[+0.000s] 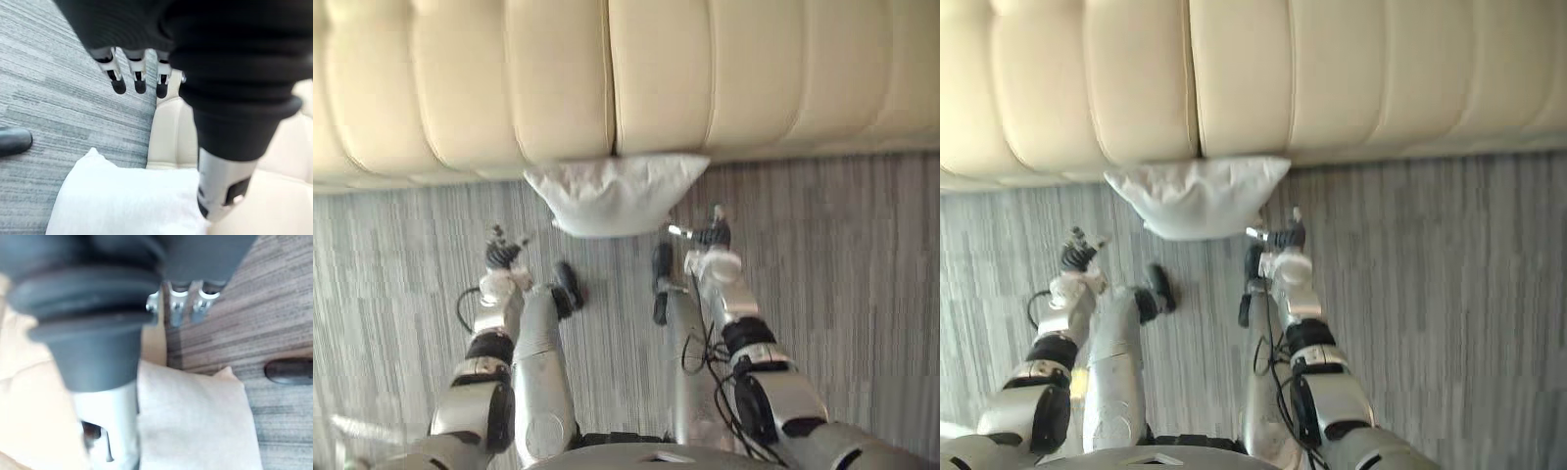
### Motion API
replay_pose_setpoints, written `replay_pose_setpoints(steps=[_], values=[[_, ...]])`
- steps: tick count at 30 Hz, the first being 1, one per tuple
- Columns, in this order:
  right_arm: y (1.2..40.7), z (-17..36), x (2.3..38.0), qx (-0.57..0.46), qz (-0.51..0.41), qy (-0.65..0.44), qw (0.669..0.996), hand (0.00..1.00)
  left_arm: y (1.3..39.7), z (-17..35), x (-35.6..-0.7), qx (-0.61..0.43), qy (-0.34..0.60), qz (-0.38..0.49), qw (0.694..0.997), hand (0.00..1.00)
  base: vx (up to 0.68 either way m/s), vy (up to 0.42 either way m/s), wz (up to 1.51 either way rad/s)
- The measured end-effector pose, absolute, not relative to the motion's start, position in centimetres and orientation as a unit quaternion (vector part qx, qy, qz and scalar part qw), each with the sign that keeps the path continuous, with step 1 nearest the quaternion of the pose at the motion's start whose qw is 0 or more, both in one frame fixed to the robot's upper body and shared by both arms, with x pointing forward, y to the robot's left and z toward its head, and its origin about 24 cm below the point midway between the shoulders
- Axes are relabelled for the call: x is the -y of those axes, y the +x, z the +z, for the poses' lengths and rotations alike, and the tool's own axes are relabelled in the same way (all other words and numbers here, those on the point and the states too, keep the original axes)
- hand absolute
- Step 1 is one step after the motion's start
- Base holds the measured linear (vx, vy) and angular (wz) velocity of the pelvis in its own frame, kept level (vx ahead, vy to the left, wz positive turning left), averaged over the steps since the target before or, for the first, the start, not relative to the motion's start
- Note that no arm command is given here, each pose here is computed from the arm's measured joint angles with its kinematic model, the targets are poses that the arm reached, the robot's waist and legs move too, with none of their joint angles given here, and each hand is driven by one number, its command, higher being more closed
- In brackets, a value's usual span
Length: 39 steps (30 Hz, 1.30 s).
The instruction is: Pick up cushions and gather them together orderly.
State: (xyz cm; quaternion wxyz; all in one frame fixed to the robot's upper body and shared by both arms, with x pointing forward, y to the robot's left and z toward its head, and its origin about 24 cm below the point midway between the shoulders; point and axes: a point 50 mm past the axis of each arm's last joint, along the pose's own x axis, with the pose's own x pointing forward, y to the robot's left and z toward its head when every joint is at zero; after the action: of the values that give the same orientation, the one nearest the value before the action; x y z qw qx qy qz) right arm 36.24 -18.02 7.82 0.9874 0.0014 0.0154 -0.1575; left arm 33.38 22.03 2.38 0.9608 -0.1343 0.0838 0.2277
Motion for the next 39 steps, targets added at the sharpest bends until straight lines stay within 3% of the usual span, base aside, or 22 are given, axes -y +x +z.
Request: replay_pose_setpoints(steps=[5,13,14,22,23,32,39], values=[[38.3,14.8,19.8,0.083,-0.193,0.007,0.978,0.0,35.3,6.6,-24.2,-0.019,-0.186,0.261,0.947,0.0,-0.02,-0.008,0.04],[38.6,23.5,19.9,0.216,-0.211,0.026,0.953,0.0,37.1,14.4,-23.3,0.11,-0.16,0.231,0.954,0.0,-0.05,-0.014,0.13],[38.6,24.7,19.4,0.232,-0.211,0.028,0.949,1.0,37.2,15.5,-22.7,0.128,-0.149,0.227,0.954,0.0,-0.07,-0.011,0.06],[37.9,29.5,16.0,0.31,-0.188,0.023,0.932,1.0,38.3,21.4,-18.6,0.211,-0.107,0.176,0.956,0.0,-0.03,-0.002,0.07],[37.8,30.1,15.5,0.32,-0.186,0.023,0.929,1.0,38.3,22.4,-17.8,0.226,-0.096,0.163,0.956,1.0,-0.04,-0.002,0.05],[36.9,31.3,13.2,0.352,-0.164,0.021,0.921,1.0,37.4,26.1,-14.6,0.301,-0.041,0.133,0.944,1.0,-0.04,-0.01,-0.01],[36.1,31.7,12.6,0.366,-0.16,0.04,0.916,1.0,37.3,26.3,-14.4,0.302,-0.032,0.145,0.941,1.0,-0.05,-0.019,0.03]])
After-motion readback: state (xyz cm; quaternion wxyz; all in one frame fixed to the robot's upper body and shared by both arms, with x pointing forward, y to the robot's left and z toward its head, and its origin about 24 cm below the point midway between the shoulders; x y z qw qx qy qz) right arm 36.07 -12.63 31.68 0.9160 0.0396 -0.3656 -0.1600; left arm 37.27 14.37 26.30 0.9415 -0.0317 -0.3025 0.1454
